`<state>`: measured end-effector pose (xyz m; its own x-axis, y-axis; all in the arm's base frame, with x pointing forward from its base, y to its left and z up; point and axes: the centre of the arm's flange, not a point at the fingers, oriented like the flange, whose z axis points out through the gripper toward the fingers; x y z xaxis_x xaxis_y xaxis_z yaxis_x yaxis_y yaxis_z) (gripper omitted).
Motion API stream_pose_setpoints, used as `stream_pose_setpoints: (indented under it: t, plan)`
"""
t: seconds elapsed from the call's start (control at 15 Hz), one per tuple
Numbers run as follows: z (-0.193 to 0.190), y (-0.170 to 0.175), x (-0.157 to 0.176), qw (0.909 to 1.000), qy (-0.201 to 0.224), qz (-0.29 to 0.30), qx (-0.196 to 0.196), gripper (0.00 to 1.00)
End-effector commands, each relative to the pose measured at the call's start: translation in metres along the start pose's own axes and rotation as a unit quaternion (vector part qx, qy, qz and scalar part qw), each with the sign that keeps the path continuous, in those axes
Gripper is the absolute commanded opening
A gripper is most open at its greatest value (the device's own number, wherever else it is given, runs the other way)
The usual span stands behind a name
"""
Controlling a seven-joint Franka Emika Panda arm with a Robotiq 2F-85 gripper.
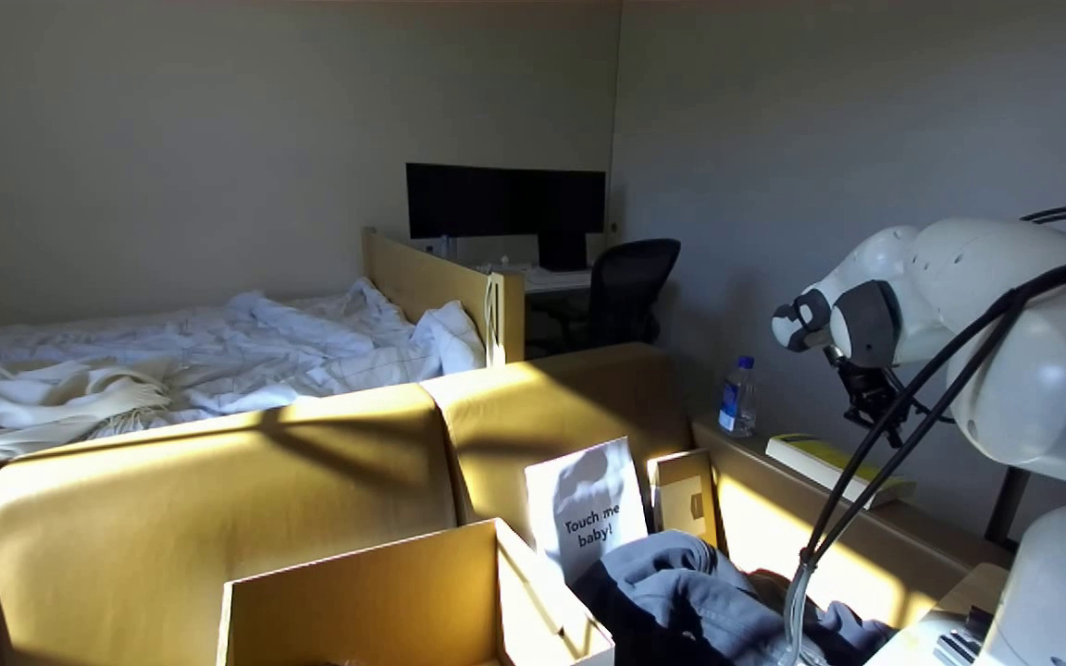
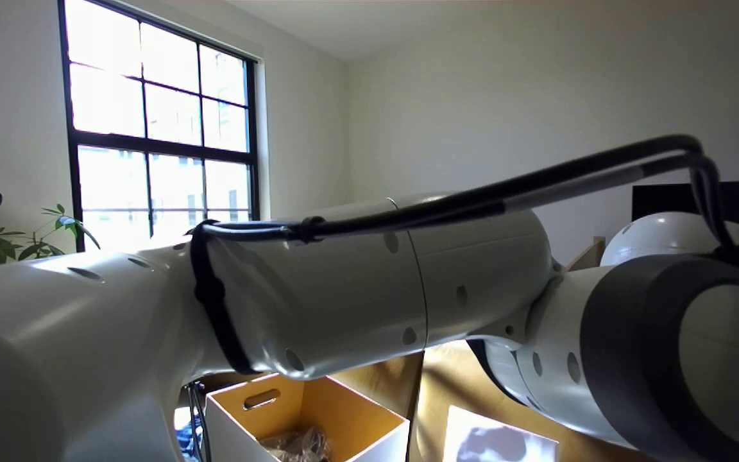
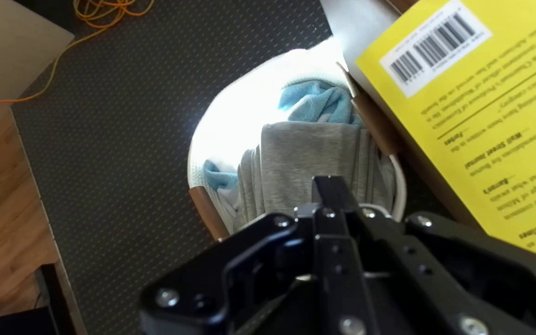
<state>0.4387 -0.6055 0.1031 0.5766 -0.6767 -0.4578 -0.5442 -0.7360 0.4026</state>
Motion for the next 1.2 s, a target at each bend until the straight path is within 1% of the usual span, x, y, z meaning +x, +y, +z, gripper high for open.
stream_pose_setpoints:
  t: [0.0,0.13,0.4,0.8,1.0,1.13]
  plan:
    - [-0.015,-0.001,0.043,0.9984,0.012,0.020,0.051,0.00]
    - [-0.017,-0.008,0.044,0.9978,0.023,0.019,0.059,0.00]
    - [-0.006,-0.028,0.040,0.9979,0.036,0.010,0.052,0.00]
    - [0.001,-0.035,0.047,0.9977,0.036,0.007,0.057,0.00]
    - [0.001,-0.039,0.044,0.9976,0.030,0.003,0.063,0.00]
    - [-0.001,-0.047,0.040,0.9972,0.033,-0.003,0.067,0.00]
